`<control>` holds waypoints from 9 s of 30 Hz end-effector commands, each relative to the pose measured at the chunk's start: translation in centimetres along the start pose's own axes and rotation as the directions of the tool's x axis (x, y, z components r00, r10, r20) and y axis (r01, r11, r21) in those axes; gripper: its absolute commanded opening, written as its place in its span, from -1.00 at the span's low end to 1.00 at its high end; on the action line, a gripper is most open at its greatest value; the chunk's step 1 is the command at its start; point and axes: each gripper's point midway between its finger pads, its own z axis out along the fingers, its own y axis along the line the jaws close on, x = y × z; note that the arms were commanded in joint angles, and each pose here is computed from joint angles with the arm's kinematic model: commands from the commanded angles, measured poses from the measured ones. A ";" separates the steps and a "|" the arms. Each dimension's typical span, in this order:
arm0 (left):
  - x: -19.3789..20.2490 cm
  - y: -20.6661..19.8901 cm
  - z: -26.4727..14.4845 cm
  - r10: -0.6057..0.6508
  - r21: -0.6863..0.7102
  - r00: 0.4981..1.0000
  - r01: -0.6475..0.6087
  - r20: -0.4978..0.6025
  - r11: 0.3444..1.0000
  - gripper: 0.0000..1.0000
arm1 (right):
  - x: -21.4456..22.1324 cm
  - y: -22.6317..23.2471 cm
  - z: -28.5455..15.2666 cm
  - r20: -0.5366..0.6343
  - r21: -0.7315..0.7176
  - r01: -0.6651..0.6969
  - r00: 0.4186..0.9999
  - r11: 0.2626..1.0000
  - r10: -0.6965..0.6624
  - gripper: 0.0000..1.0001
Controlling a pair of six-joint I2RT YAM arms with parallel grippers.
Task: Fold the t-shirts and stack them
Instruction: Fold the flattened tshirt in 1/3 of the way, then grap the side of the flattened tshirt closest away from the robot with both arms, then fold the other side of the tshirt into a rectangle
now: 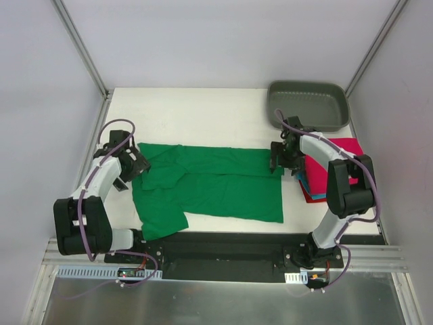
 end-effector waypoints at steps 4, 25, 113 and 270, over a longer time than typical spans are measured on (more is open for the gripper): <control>-4.1 -5.0 -5.2 -0.030 0.201 0.994 0.008 0.104 0.980 0.98 | -3.7 3.7 -5.1 0.207 -0.171 0.069 0.978 0.983 -0.032 0.93; -5.0 -12.2 6.7 0.097 0.155 0.984 -0.074 -0.151 0.985 0.98 | -11.7 6.9 2.9 0.091 -0.229 0.085 0.994 0.970 -0.066 0.93; 8.9 5.1 -0.7 -0.288 0.124 0.957 0.282 0.035 0.951 -1.00 | 5.2 6.6 -3.3 0.244 -0.199 0.194 0.959 0.961 -0.143 0.93; 0.7 -13.3 -0.3 0.117 0.320 0.991 -0.088 -0.071 0.943 0.58 | 4.0 4.8 -6.3 0.364 -0.286 0.259 0.920 0.923 -0.145 0.93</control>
